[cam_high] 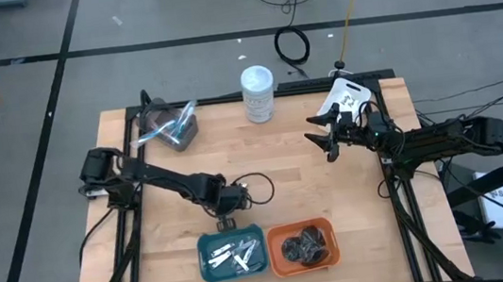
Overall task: Pick & Place Travel size toiletries
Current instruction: Put the silver nail cutter into the green bin
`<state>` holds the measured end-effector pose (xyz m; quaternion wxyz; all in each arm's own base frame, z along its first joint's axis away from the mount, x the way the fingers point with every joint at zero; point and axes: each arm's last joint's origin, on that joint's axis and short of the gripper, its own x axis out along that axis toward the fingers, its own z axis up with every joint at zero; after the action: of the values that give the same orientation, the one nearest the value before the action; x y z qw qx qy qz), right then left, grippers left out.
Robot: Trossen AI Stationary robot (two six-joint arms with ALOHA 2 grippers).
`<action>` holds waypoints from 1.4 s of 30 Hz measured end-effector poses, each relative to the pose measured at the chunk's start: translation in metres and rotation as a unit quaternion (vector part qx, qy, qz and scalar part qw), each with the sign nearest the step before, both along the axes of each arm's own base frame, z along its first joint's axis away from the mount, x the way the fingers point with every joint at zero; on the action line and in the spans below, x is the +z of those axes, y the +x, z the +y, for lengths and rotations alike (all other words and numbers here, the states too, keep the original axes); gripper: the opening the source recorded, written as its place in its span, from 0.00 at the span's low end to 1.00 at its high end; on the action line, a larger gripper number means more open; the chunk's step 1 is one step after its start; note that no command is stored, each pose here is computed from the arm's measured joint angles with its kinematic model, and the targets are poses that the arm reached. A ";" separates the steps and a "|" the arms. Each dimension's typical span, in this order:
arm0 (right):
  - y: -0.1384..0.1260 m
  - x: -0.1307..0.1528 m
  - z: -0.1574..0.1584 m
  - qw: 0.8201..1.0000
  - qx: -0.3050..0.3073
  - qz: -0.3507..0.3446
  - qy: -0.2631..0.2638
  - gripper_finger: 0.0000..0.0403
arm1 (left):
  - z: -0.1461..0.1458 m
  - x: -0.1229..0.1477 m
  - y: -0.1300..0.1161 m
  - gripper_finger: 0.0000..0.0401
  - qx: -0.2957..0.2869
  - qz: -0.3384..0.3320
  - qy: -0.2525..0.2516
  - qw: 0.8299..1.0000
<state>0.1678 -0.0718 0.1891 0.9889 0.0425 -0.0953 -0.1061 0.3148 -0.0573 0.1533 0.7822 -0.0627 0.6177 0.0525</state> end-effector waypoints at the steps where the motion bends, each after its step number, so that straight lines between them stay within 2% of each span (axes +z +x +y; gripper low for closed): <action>1: 0.000 0.000 0.000 1.000 0.000 0.000 0.000 0.62 | 0.000 0.007 -0.001 0.05 0.002 -0.013 0.000 1.000; 6: 0.000 0.000 0.000 1.000 0.000 0.000 0.001 0.62 | 0.001 0.035 -0.007 0.02 0.022 -0.060 -0.015 0.998; 11: 0.000 0.000 0.000 1.000 0.001 -0.001 0.004 0.62 | -0.005 0.062 -0.015 0.05 0.051 -0.111 -0.048 0.991; 17: 0.000 0.000 0.000 1.000 0.001 -0.001 0.004 0.62 | -0.032 0.080 -0.012 0.01 -0.006 -0.187 -0.126 0.974; 20: 0.000 0.000 0.000 1.000 0.001 -0.003 0.003 0.62 | -0.047 0.083 -0.012 0.03 -0.037 -0.200 -0.163 0.965; 26: 0.000 0.000 0.000 1.000 0.001 -0.003 0.003 0.62 | -0.072 0.084 -0.021 0.03 -0.047 -0.188 -0.192 0.962; 30: 0.000 0.001 0.000 1.000 0.001 -0.003 0.003 0.62 | -0.084 0.077 -0.026 0.02 -0.026 -0.159 -0.206 0.965; 39: 0.000 0.002 0.000 1.000 0.001 -0.008 0.002 0.62 | -0.091 0.064 -0.025 0.15 0.016 -0.130 -0.207 0.970; 42: 0.000 0.001 0.000 1.000 0.003 -0.008 0.006 0.62 | -0.088 0.063 -0.022 0.18 0.046 -0.131 -0.211 0.968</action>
<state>0.1677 -0.0717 0.1905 0.9880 0.0499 -0.1026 -0.1039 0.2933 -0.1457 0.2165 0.8222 -0.2607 0.5033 -0.0519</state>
